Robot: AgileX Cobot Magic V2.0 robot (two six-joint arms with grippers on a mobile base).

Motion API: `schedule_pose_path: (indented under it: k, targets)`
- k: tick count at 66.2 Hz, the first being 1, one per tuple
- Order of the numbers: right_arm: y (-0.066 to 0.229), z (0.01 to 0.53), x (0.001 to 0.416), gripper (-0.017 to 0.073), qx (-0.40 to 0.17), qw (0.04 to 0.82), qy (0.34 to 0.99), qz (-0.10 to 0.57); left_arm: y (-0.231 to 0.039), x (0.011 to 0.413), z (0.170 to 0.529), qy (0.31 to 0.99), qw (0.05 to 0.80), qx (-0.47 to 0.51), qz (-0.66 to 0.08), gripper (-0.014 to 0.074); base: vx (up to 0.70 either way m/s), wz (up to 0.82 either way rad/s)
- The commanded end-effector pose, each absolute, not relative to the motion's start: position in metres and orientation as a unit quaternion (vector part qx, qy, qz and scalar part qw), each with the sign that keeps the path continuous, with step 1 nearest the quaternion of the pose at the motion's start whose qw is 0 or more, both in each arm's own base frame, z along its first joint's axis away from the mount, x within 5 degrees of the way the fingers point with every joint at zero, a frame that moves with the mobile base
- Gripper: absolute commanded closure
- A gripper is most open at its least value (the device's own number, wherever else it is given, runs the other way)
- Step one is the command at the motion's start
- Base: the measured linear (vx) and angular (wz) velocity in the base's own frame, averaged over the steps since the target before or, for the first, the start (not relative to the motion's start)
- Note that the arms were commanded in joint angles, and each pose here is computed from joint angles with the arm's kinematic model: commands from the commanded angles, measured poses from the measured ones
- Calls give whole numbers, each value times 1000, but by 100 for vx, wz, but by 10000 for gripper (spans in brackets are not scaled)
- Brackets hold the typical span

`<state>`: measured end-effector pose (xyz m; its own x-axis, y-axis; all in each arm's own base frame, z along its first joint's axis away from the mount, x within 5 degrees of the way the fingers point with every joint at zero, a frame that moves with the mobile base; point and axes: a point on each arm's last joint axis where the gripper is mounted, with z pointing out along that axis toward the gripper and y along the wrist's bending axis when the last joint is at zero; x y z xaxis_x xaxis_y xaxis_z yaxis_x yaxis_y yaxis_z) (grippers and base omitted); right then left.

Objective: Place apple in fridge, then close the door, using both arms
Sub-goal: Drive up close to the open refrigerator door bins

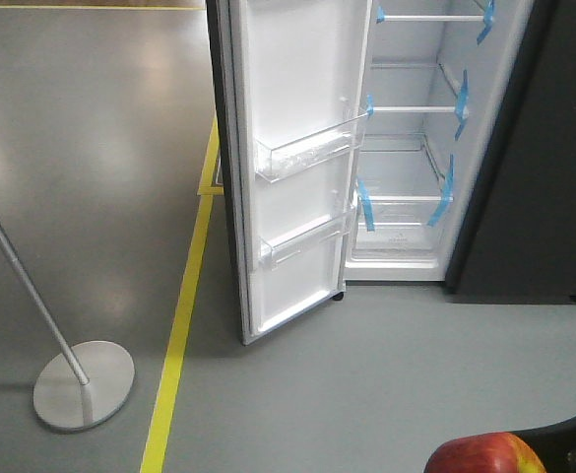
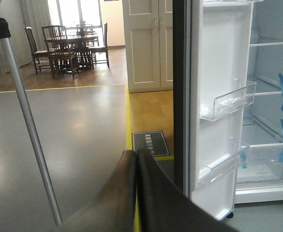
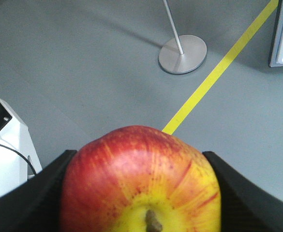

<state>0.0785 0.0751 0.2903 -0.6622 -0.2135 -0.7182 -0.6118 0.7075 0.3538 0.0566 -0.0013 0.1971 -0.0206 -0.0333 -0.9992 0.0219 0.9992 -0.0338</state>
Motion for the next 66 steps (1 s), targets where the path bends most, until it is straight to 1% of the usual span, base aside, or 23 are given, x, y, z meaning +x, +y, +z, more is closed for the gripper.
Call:
schedule_pose_path:
  k: [1,66]
  targets:
    - [77,303,82,356,-229,366,846,312,-2,54,211,675,737,-5,-28,600,12,4]
    - [77,303,82,356,-229,366,846,312,-2,54,211,675,737,-5,-28,600,12,1]
